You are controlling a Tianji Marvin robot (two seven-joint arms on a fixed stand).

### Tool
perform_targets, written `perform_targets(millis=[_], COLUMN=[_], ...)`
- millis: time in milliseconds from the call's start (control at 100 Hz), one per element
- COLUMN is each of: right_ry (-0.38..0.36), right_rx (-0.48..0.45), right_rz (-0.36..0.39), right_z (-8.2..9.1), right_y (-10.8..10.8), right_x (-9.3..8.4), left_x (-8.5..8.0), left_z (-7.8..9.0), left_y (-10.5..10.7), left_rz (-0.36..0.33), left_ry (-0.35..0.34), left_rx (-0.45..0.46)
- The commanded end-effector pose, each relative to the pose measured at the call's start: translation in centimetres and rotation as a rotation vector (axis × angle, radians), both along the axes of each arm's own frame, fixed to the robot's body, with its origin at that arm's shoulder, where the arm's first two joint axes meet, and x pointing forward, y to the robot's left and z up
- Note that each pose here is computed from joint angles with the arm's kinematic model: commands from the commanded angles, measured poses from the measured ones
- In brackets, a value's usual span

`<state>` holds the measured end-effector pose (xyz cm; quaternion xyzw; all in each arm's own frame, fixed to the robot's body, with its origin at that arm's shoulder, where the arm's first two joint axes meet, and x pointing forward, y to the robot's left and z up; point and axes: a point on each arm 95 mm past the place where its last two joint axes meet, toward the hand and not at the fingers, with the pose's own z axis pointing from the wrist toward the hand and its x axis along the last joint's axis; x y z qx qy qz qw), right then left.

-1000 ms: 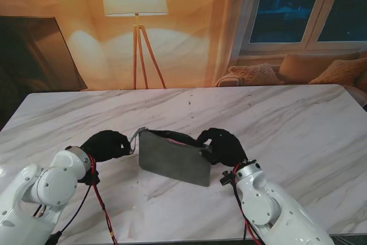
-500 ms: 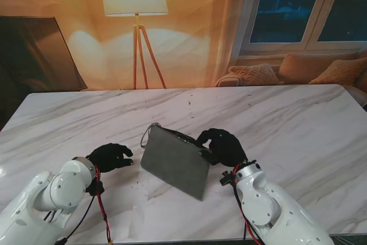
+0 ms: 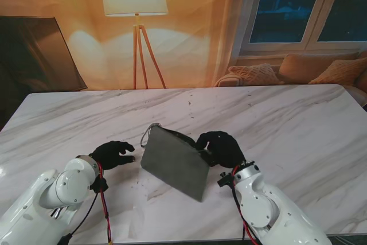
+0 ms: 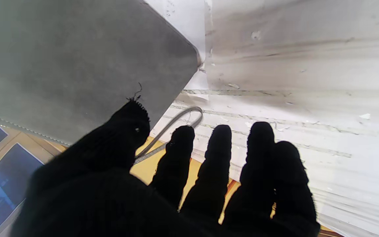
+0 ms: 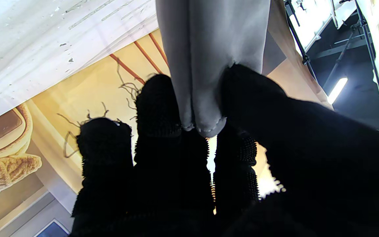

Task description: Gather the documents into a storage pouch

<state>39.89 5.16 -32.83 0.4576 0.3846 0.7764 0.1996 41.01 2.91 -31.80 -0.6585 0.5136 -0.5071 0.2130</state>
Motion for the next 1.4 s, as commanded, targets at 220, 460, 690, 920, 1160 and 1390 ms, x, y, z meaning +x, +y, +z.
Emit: perform_targets(millis=[220, 460, 690, 920, 1160, 1390], right_ry=[0.003, -0.014, -0.028, -0.03, -0.036, -0.039], right_rx=[0.034, 0.04, 0.043, 0.043, 0.042, 0.038], right_rz=[0.024, 0.043, 0.059, 0.067, 0.071, 0.075], right_z=[0.0, 0.1, 0.1, 0.2, 0.2, 0.2], right_y=[0.5, 0.6, 0.7, 0.9, 0.9, 0.9], right_x=[-0.5, -0.7, -0.9, -1.1, -1.1, -1.2], left_x=[0.4, 1.0, 2.1, 3.2, 4.3, 5.4], left_z=[0.0, -0.3, -0.6, -1.0, -1.4, -1.8], left_y=[-0.4, -0.5, -0.8, -1.3, -1.5, -1.9], left_rz=[-0.006, 0.006, -0.003, -0.019, -0.021, -0.021], left_ry=[0.049, 0.104, 0.134, 0.162, 0.192, 0.229], left_rx=[-0.051, -0.089, -0.115, -0.169, -0.205, -0.266])
